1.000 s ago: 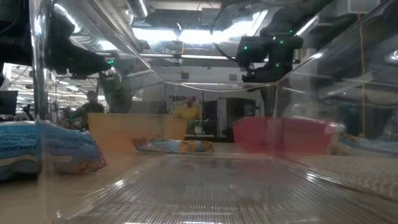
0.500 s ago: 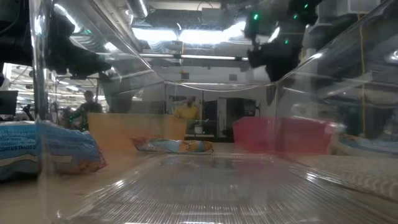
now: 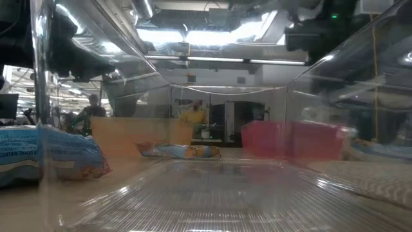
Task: Pick and place Granola Bars by type
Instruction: Put the blue granola bar into the transparent bin
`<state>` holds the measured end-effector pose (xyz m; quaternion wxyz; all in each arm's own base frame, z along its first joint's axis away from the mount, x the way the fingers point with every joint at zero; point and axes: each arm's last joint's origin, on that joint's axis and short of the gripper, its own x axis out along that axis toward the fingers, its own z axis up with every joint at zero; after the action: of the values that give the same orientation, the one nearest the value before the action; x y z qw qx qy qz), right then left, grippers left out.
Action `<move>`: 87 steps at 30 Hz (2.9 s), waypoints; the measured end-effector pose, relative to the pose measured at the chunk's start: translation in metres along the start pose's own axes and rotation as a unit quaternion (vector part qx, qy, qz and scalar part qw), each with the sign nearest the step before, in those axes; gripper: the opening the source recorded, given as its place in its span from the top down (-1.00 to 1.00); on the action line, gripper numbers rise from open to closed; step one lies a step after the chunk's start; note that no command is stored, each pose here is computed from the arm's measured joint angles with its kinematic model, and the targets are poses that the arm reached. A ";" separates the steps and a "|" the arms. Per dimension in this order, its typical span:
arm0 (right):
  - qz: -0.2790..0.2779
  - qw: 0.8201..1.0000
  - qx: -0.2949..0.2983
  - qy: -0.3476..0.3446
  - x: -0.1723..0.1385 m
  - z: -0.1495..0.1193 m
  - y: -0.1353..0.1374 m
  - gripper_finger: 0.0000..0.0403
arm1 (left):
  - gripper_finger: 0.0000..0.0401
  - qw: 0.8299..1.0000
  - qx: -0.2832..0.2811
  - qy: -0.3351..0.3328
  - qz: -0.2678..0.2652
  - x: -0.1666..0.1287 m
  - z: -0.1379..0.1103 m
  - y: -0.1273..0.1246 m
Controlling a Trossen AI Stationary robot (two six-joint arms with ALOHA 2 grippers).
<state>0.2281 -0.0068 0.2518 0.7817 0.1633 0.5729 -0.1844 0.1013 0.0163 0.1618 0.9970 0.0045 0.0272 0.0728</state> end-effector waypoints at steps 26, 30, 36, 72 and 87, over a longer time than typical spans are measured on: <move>0.031 0.996 0.062 0.062 0.042 -0.072 0.033 -0.30 | 0.03 1.000 0.000 0.000 0.000 0.000 0.000 0.000; 0.030 0.996 0.061 0.061 0.041 -0.074 0.035 -0.31 | 0.03 1.000 0.000 0.000 0.000 0.000 0.000 0.000; 0.024 0.996 0.057 0.058 0.049 -0.080 0.034 -0.31 | 0.03 1.000 0.000 0.000 0.000 0.000 0.000 0.000; 0.056 0.990 0.111 0.070 0.086 -0.103 0.023 0.51 | 0.03 1.000 0.000 0.000 0.000 0.000 0.000 0.000; 0.068 0.995 0.065 0.026 0.030 -0.070 0.052 0.52 | 0.03 1.000 0.000 0.000 0.000 0.000 0.000 0.000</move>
<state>0.2029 0.0685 0.2052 0.7652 0.2568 0.5672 -0.1637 0.1013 0.0163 0.1618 0.9970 0.0045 0.0273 0.0727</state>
